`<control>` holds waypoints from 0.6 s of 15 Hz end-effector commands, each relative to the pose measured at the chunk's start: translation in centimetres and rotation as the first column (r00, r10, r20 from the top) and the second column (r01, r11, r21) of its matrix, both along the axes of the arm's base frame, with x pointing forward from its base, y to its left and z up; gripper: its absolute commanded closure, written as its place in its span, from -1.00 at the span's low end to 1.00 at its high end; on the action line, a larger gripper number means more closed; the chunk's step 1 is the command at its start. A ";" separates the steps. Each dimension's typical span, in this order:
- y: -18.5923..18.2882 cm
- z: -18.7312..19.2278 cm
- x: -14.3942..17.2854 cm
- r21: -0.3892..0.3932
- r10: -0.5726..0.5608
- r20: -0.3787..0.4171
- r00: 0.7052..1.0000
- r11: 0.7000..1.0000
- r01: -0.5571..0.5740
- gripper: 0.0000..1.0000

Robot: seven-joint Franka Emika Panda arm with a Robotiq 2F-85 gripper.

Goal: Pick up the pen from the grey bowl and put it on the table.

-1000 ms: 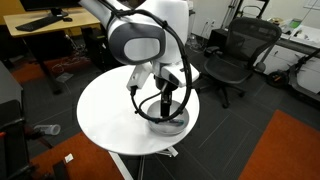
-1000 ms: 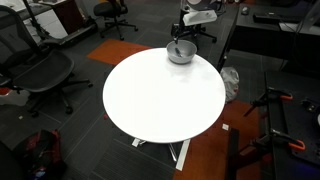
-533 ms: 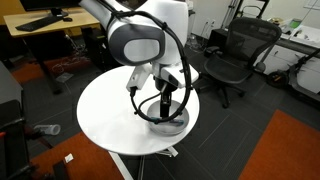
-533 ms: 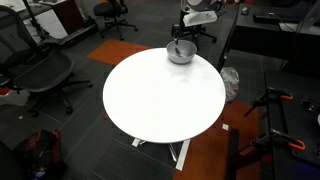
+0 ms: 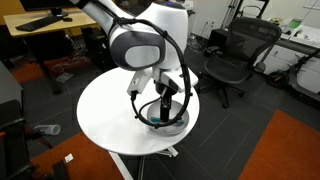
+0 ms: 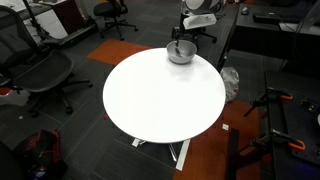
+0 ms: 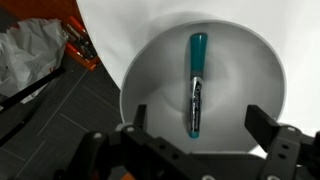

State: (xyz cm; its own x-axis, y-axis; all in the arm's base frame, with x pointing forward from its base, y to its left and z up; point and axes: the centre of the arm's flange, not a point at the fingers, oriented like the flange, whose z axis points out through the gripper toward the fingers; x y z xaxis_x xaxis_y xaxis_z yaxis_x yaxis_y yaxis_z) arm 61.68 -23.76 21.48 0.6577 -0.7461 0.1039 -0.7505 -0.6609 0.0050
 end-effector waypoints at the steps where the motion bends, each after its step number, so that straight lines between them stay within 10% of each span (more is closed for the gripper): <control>1: -0.4 -1.1 0.9 -0.017 -0.008 0.029 1.000 1.000 0.008 -1.00; 9: -1.6 -3.2 2.7 -0.026 -0.005 0.018 1.000 1.000 0.006 -1.00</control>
